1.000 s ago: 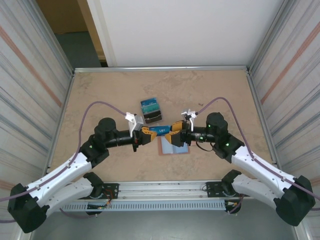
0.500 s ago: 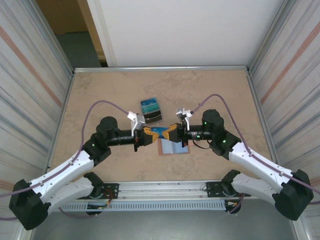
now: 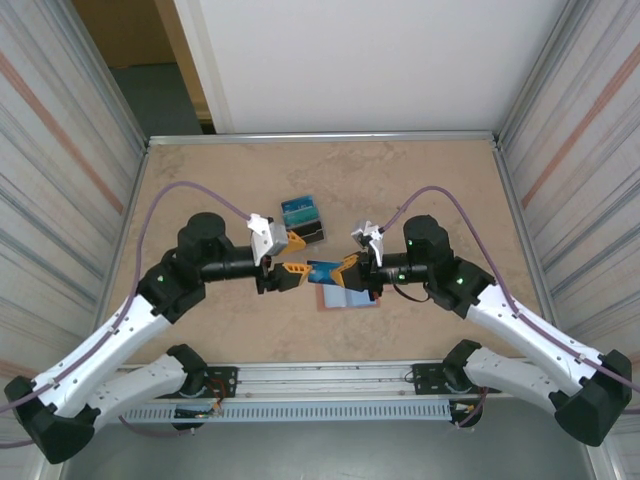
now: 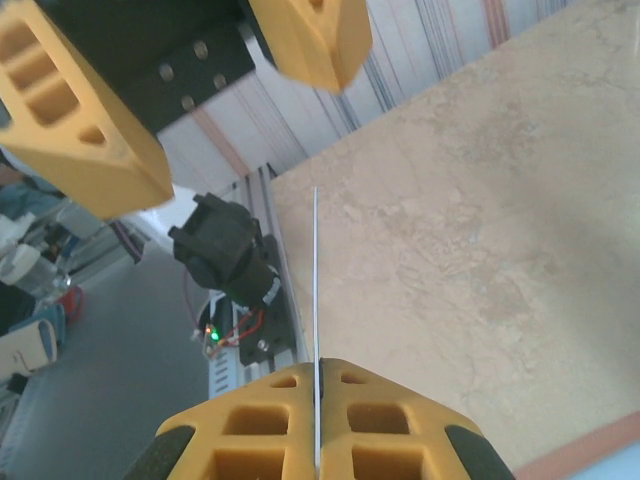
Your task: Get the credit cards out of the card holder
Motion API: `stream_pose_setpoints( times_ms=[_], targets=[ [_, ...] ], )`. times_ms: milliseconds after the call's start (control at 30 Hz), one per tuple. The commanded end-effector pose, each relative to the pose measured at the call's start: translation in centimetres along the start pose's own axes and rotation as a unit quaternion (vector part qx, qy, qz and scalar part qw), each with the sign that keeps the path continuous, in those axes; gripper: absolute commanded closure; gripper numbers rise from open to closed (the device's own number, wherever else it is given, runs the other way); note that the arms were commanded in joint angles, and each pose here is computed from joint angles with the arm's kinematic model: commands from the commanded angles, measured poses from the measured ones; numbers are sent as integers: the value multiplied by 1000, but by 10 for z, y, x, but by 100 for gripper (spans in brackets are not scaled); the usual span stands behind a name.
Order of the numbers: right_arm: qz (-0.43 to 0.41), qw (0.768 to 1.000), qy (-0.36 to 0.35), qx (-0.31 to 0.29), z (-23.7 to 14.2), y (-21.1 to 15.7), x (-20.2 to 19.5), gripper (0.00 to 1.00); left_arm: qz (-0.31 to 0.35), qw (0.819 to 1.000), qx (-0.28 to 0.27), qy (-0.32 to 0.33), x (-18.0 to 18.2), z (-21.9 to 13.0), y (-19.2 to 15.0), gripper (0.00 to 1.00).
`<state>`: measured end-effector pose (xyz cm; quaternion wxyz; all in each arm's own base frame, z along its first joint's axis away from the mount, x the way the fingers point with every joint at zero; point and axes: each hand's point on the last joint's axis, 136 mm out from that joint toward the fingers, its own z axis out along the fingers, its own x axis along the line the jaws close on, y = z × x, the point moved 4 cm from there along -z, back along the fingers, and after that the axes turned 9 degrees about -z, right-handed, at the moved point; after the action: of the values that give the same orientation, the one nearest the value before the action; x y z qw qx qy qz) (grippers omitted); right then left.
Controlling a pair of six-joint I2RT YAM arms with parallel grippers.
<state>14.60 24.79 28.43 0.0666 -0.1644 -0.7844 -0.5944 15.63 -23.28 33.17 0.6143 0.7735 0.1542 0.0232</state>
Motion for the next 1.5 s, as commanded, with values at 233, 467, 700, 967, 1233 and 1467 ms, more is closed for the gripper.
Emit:
stream_pose_setpoints(
  times_ms=[233, 467, 700, 967, 1233, 1467],
  targets=[
    [-14, 1000, 10, 19, -4, 3, 8, 100, 34, 990, 113, -75, -5, 20, -17, 43],
    [-11, 999, 18, 26, 0, 6, 6, 100, 29, 983, 138, -117, -6, 32, -25, 50],
    [-9, 999, 7, 31, 3, 5, 1, 83, 28, 984, 146, -100, 5, 40, -26, 100],
    [3, 987, -160, 23, -12, 0, -37, 15, 54, 988, 134, 50, 76, 34, -29, 100],
    [65, 952, -299, 35, -26, -7, -74, 1, 111, 973, 139, 144, 175, 43, -46, 100],
    [145, 883, -441, 66, -40, -33, -112, 1, 104, 972, 134, 164, 241, 48, -58, 100]
  ],
)
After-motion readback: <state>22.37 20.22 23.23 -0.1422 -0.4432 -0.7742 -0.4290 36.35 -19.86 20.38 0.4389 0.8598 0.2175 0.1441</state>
